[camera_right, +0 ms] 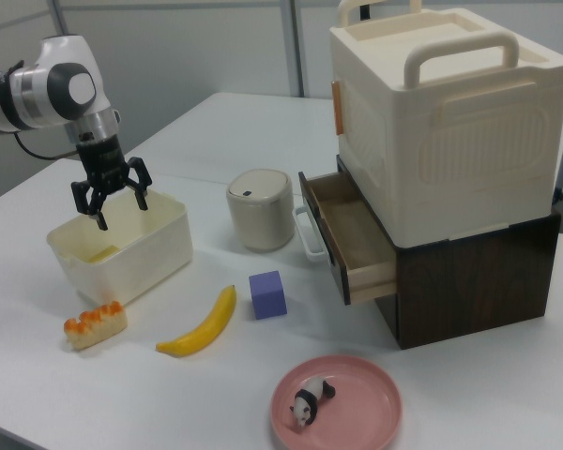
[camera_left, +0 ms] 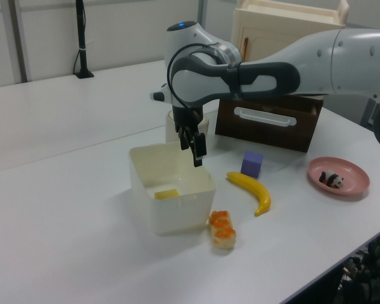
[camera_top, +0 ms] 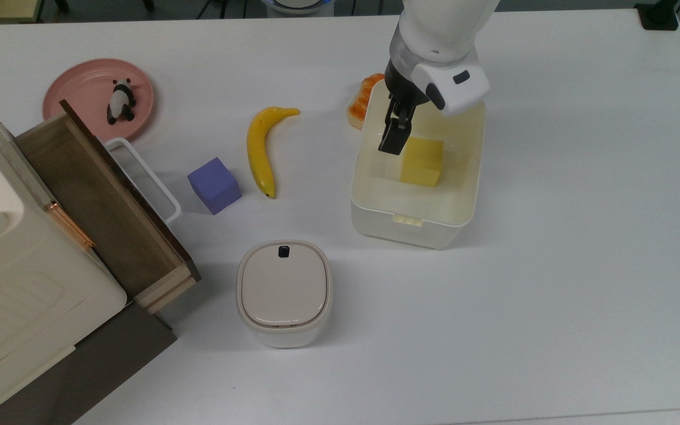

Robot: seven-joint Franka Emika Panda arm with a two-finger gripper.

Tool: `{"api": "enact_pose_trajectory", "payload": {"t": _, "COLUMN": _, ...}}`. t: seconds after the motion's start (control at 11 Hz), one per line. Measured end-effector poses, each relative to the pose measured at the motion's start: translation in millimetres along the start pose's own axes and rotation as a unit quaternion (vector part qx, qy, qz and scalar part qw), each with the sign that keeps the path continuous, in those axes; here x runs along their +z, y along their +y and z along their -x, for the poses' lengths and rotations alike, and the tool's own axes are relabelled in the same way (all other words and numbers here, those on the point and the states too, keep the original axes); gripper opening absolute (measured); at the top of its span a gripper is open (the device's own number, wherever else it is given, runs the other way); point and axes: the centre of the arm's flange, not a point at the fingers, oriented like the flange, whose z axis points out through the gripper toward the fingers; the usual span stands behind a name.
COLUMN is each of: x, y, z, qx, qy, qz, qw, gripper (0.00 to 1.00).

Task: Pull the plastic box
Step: 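Move the gripper over the cream plastic box and lower to its rim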

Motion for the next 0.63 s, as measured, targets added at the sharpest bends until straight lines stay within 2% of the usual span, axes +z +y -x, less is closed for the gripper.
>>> {"api": "enact_pose_trajectory", "payload": {"t": 0.63, "x": 25, "y": 3, "z": -5, "qx": 0.013, "qy": -0.014, "qz": -0.011, "qw": 0.9998, "gripper": 1.00}}
